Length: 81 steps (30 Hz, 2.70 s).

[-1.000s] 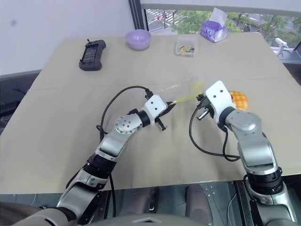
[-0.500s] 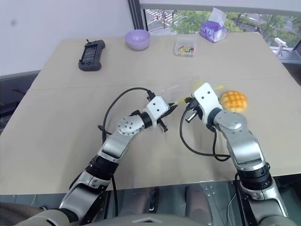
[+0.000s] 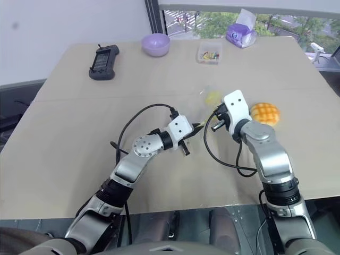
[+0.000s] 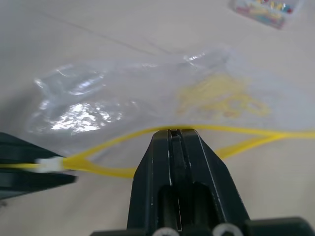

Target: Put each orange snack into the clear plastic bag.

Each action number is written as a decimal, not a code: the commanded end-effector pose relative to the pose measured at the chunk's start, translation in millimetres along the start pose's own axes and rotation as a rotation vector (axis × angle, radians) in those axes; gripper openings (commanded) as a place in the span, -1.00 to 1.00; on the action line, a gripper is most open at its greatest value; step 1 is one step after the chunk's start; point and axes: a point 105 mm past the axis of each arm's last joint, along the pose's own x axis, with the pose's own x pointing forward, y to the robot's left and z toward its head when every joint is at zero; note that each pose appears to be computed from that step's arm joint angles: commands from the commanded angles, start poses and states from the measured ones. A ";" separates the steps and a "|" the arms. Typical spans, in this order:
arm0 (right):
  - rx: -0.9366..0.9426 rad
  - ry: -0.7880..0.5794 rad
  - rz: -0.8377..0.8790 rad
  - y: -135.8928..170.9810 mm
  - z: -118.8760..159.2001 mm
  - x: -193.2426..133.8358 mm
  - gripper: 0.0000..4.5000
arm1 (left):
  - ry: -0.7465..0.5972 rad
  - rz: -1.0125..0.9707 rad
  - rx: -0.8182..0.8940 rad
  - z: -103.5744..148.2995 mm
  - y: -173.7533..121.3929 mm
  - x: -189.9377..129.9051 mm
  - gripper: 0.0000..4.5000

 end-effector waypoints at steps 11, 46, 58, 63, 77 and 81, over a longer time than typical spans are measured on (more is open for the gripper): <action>-0.331 -0.122 0.142 18.9 0.9 -2.9 -0.98 | -0.127 -0.119 0.104 23.2 -8.4 -3.9 -1.00; -0.653 -0.161 0.026 -23.0 -9.9 -18.7 0.98 | -0.089 -0.026 0.054 11.0 29.2 -10.0 -1.00; -0.268 -0.282 0.170 -23.3 24.2 -62.9 0.98 | -0.067 0.116 0.020 11.1 39.4 -0.9 -1.00; -0.072 -0.170 -0.084 -89.6 -1.0 -71.9 0.98 | -0.060 0.169 0.009 11.5 45.6 -1.0 -1.00; 0.428 0.030 -0.263 -149.1 -67.7 -62.0 0.98 | -0.060 0.201 -0.017 15.6 44.4 1.8 -1.00; 0.451 0.010 -0.209 -143.9 -61.9 -53.1 0.98 | -0.051 0.210 -0.017 13.4 46.0 0.7 -1.00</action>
